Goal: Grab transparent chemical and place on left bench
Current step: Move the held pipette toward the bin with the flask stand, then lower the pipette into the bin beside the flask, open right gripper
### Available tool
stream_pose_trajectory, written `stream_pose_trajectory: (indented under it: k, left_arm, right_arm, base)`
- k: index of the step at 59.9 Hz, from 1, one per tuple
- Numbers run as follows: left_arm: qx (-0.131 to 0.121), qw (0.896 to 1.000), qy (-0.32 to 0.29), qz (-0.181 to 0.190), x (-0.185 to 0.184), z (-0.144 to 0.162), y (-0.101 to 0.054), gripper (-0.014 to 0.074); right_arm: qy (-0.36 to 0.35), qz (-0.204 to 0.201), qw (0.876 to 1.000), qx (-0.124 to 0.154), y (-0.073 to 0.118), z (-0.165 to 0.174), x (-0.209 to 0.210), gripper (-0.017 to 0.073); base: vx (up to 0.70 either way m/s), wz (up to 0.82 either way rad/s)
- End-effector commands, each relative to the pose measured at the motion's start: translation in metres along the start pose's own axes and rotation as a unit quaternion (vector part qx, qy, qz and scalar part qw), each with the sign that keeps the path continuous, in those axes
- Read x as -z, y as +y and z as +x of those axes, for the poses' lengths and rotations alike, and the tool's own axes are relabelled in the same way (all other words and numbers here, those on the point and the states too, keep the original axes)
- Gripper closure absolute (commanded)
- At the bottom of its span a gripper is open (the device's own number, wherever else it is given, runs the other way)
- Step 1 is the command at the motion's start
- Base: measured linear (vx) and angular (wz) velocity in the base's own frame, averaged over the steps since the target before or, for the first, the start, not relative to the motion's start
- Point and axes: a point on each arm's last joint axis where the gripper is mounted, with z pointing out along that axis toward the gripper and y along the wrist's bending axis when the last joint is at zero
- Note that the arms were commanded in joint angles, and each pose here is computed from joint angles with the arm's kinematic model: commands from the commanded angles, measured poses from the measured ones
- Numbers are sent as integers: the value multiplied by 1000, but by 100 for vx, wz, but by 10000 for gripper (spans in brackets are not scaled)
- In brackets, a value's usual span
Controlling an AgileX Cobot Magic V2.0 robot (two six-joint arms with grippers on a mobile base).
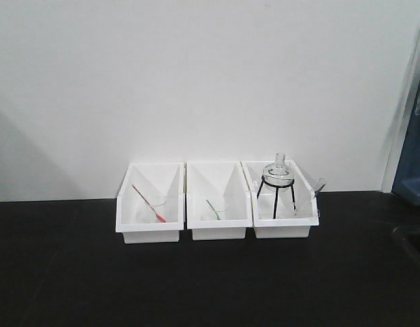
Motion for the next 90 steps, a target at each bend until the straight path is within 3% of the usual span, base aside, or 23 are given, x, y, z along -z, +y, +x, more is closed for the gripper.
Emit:
stream_pose_trajectory:
  k: [1,19,27,30,36,37,38,41,46,51,57,66,74,90]
  left_arm:
    - [4,999,-41,-1,1,-3,0,597]
    - [4,999,-41,-1,1,-3,0,597]
    - [4,999,-41,-1,1,-3,0,597]
    - [4,999,-41,-1,1,-3,0,597]
    - [4,999,-41,-1,1,-3,0,597]
    - [4,999,-41,-1,1,-3,0,597]
    - [4,999,-41,-1,1,-3,0,597]
    - [4,999,-41,-1,1,-3,0,597]
    - [4,999,-41,-1,1,-3,0,597]
    - [4,999,-41,-1,1,-3,0,597]
    - [4,999,-41,-1,1,-3,0,597]
    - [4,999,-41,-1,1,-3,0,597]
    - [4,999,-41,-1,1,-3,0,597]
    - [4,999,-41,-1,1,-3,0,597]
  right_arm:
    - [-51,10,999,2,-2,-16,2,562]
    - [-51,10,999,2,-2,-16,2,562]
    - [-59,7,998,-12,-2,-17,2,562]
    - [-79,6,996,-36,-2,-21,2,562]
    - [-109,2,987,-114,-4,-29,-9,562]
    - [-110,3,985,-131,-5,-29,-13,562]
    - [-81,5,979,-185,-7,-31,-38,560]
    - [-57,-4,979,-194,-5,-34,-50,560]
    - [-22,-38,984,-174,4,-41,-69,559]
    - [-2,-87,988,-127,21,-51,-89,559]
    - [14,-152,985,-78,53,-55,-108,559]
    - [24,-207,978,-34,98,-43,-130,559]
    - [36,-222,974,-11,130,-25,-146,559]
    - [69,-211,975,26,152,9,-174,529]
  base:
    - [3,-2]
    - [0,0]
    - [0,0]
    - [0,0]
    - [0,0]
    - [0,0]
    - [0,0]
    - [0,0]
    - [0,0]
    - [0,0]
    - [0,0]
    - [0,0]
    - [0,0]
    - [0,0]
